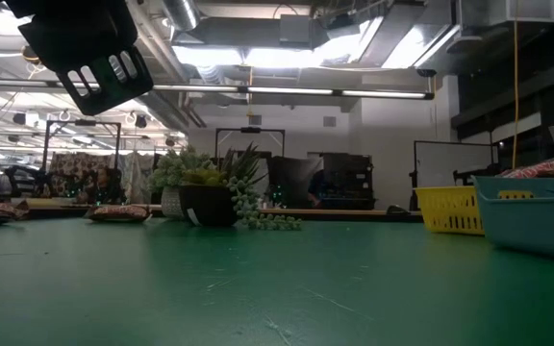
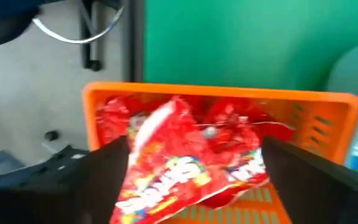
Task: Sort candy
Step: Put the red candy into the orange bin
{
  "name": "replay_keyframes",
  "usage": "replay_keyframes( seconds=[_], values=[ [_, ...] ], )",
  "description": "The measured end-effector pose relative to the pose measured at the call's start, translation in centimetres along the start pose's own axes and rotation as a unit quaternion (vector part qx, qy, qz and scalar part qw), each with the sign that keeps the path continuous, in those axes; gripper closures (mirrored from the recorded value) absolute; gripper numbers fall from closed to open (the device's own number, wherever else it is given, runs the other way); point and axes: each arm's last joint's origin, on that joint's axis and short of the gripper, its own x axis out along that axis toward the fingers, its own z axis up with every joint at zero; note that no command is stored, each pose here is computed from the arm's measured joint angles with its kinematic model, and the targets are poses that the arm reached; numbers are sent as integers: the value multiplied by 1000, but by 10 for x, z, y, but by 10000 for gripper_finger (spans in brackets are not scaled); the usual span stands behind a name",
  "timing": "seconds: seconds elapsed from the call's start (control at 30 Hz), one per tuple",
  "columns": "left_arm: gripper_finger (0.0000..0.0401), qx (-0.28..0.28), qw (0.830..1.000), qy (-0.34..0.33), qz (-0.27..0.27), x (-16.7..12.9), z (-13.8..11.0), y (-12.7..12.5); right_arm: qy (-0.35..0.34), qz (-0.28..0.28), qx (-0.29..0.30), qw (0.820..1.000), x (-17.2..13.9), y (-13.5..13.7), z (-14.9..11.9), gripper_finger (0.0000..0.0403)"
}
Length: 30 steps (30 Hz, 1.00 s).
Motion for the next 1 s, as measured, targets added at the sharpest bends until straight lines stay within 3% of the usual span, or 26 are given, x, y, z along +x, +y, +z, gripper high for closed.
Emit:
replay_keyframes(
  seconds=[0.1, 0.27, 0.37, 0.47, 0.63, 0.77, 0.87, 1.0],
  values=[
    [271, 0, 1000, 5, -6, -1, 0, -1, 11, -19, -1, 1000, -1, -5, -1, 10],
    [271, -9, 998, 45, -43, -13, 0, -6, 43, -41, 16, 998, -3, -18, 1, 30],
    [271, -50, 991, 105, -66, -24, -4, -9, 44, -43, 27, 998, -4, -24, 6, 43],
    [271, -111, 972, 196, -63, -34, -17, -10, 44, -43, 33, 998, -5, -30, 11, 50],
    [271, -193, 922, 335, 23, -48, -50, -9, 45, -40, 24, 998, -7, -36, 16, 51],
    [271, -209, 899, 365, 123, -56, -75, -13, 47, -38, 23, 998, -7, -36, 16, 52],
    [271, -176, 903, 355, 165, -59, -90, -19, 48, -37, 23, 998, -7, -36, 16, 52],
    [271, -104, 922, 326, 184, -62, -105, -29, 47, -37, 22, 998, -7, -36, 16, 51]
  ],
)
